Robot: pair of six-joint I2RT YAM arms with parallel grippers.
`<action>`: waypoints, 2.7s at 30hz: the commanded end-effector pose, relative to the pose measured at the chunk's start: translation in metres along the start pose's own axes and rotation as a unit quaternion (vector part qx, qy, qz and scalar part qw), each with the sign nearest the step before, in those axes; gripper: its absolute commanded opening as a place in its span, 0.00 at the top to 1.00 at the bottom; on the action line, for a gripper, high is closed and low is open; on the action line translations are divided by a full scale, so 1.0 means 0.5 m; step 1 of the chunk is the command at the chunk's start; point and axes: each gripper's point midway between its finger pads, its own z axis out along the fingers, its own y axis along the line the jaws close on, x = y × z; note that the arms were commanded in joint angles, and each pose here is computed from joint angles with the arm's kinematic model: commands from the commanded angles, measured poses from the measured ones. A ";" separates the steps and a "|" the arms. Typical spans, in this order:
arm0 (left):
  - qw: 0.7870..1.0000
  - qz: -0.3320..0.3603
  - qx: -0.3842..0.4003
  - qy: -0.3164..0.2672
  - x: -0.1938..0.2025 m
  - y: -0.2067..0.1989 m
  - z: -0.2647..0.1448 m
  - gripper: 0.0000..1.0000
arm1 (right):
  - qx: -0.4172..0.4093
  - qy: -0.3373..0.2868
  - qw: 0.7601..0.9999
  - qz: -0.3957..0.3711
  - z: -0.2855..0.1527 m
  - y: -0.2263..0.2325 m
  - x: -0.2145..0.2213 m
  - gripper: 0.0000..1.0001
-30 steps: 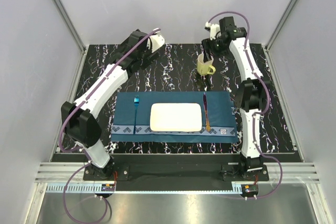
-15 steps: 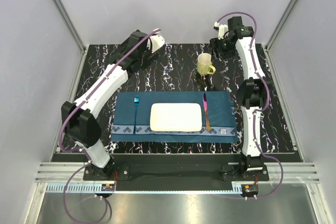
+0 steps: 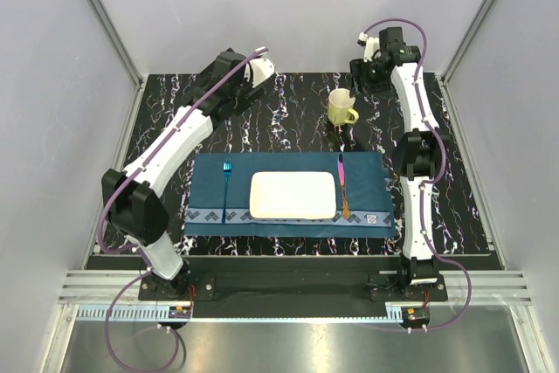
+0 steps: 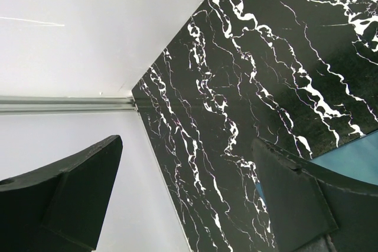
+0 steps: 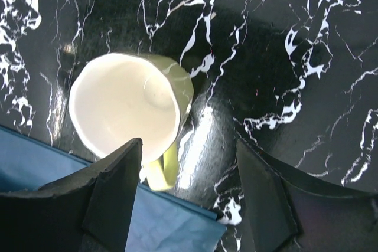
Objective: Set the dinner table for one person
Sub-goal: Pick up the cup at the center of the board, then place the cup on the napkin.
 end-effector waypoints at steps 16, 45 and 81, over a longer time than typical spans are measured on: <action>0.999 -0.011 -0.038 -0.033 -0.058 0.061 -0.020 0.01 | -0.017 0.003 1.000 0.021 0.061 -0.004 0.015 0.31; 0.997 -0.029 -0.038 -0.054 -0.084 0.072 -0.027 0.01 | -0.044 0.049 0.998 0.013 0.056 0.038 0.068 1.00; 0.998 -0.046 0.020 -0.036 0.035 -0.031 -0.076 0.01 | 0.022 0.104 0.981 -0.163 -0.212 0.017 0.202 1.00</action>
